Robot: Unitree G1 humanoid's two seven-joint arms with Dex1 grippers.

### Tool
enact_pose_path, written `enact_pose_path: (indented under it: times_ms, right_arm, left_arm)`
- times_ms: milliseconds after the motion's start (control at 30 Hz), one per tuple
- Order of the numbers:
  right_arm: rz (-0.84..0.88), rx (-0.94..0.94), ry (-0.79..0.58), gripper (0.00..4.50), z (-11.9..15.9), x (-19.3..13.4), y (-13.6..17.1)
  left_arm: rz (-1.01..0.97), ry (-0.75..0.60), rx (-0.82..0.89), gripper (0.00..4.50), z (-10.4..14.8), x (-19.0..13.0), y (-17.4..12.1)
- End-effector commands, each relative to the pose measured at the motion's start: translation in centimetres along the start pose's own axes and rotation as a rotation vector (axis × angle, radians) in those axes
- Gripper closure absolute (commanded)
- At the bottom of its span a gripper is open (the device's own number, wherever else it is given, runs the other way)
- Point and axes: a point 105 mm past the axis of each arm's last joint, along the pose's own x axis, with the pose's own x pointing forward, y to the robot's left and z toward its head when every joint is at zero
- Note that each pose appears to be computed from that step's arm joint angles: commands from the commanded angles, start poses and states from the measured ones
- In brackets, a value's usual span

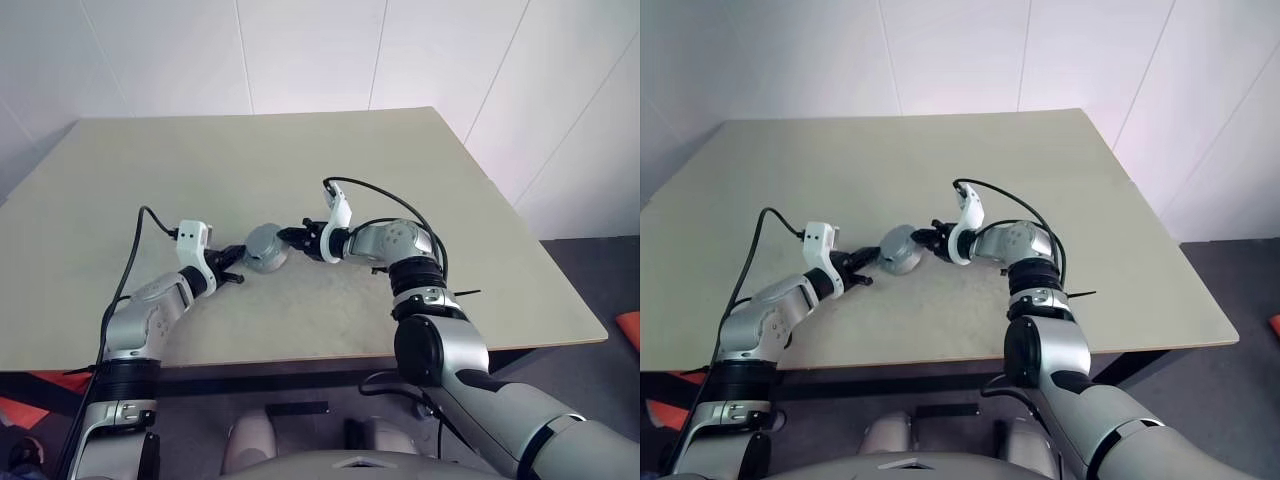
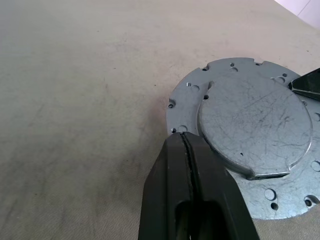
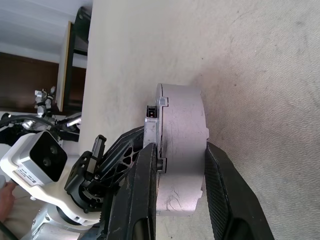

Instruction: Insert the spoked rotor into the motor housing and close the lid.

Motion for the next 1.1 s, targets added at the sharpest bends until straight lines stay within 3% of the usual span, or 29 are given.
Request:
enact_pose_path:
  times_ms: [33, 200, 533, 700, 867, 967, 1100]
  right_arm:
    - [0.044, -0.022, -0.008, 3.40, 0.4, 0.3, 1.6]
    - [0.050, 0.028, -0.024, 3.40, 0.8, 0.1, 1.4]
    - [0.094, 0.284, -0.155, 3.40, 3.6, -0.9, 0.4]
    - [0.222, 0.365, -0.294, 3.40, 7.0, -2.2, 2.3]
    - [0.340, 0.345, -0.342, 3.40, 9.2, -3.1, 5.9]
    - [0.378, 0.320, -0.330, 3.40, 9.6, -3.2, 7.7]
    - [0.396, 0.282, -0.291, 3.40, 9.0, -2.9, 8.9]
  left_arm:
    - [-0.010, 0.027, 0.004, 4.50, -0.6, 0.2, -0.3]
    - [0.008, -0.001, -0.009, 4.50, 0.0, 0.1, 0.2]
    - [0.038, -0.286, -0.286, 4.50, 5.4, -1.4, 2.2]
    - [0.041, -0.322, -0.382, 4.50, 5.5, -1.8, 2.5]
    - [-0.016, -0.356, -0.464, 4.50, 5.5, -2.3, 2.0]
    - [-0.067, -0.394, -0.516, 3.93, 5.7, -2.5, 1.4]
    - [-0.155, -0.445, -0.612, 2.70, 6.6, -2.7, 0.3]
